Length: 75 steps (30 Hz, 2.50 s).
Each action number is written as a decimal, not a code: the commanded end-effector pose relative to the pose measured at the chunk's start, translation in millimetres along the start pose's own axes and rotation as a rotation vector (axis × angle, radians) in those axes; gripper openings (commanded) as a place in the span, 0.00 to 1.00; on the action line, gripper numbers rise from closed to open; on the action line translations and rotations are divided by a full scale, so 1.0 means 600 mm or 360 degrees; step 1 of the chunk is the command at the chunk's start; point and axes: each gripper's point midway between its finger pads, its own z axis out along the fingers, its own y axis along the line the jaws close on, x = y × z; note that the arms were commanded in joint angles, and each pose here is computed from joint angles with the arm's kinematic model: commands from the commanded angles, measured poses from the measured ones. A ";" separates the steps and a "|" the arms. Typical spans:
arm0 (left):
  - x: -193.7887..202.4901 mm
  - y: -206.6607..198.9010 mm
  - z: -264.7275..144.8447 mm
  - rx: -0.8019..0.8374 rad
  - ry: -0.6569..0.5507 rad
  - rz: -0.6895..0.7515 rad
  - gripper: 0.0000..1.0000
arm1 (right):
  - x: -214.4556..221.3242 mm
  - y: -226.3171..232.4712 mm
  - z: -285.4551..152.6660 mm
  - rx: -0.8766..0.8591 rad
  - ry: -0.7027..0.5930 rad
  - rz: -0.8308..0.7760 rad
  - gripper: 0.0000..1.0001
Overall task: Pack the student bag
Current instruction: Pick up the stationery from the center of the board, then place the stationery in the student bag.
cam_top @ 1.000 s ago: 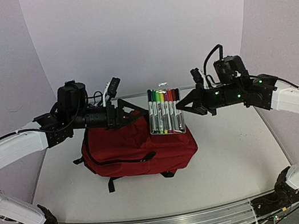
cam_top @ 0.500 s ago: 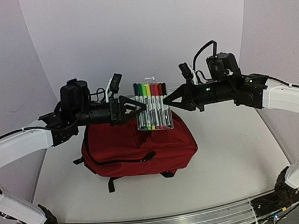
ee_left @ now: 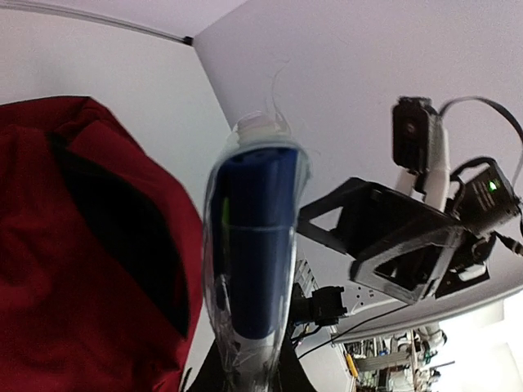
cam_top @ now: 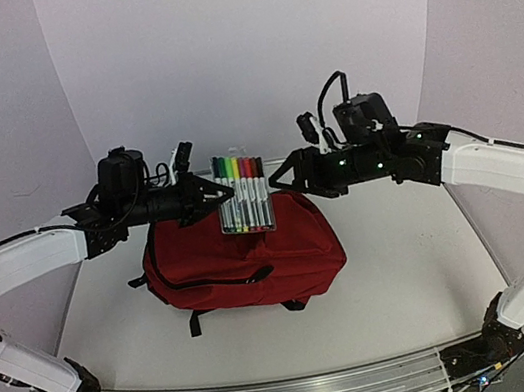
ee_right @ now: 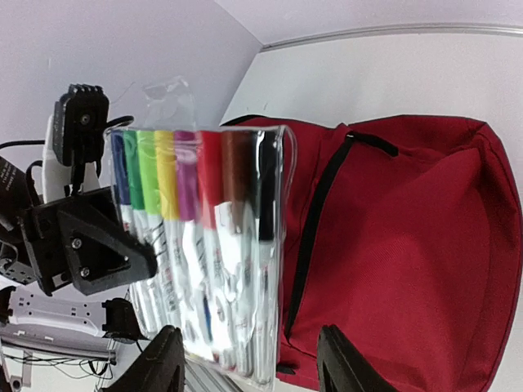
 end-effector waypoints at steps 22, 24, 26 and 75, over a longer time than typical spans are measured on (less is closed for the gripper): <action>0.004 0.080 -0.122 -0.0018 0.0096 -0.0511 0.00 | -0.010 -0.101 0.129 0.1463 0.0020 -0.0856 0.44; 0.006 0.081 -0.115 0.0020 0.0133 -0.0535 0.00 | -0.019 -0.099 0.126 0.1479 -0.0027 -0.0833 0.25; 0.007 0.082 -0.107 0.0055 0.0166 -0.0565 0.00 | -0.027 -0.091 0.125 0.1455 -0.0077 -0.0791 0.05; 0.007 0.132 0.116 0.0033 0.0049 -0.0734 0.00 | -0.025 0.024 0.088 0.0908 -0.0402 -0.0424 0.00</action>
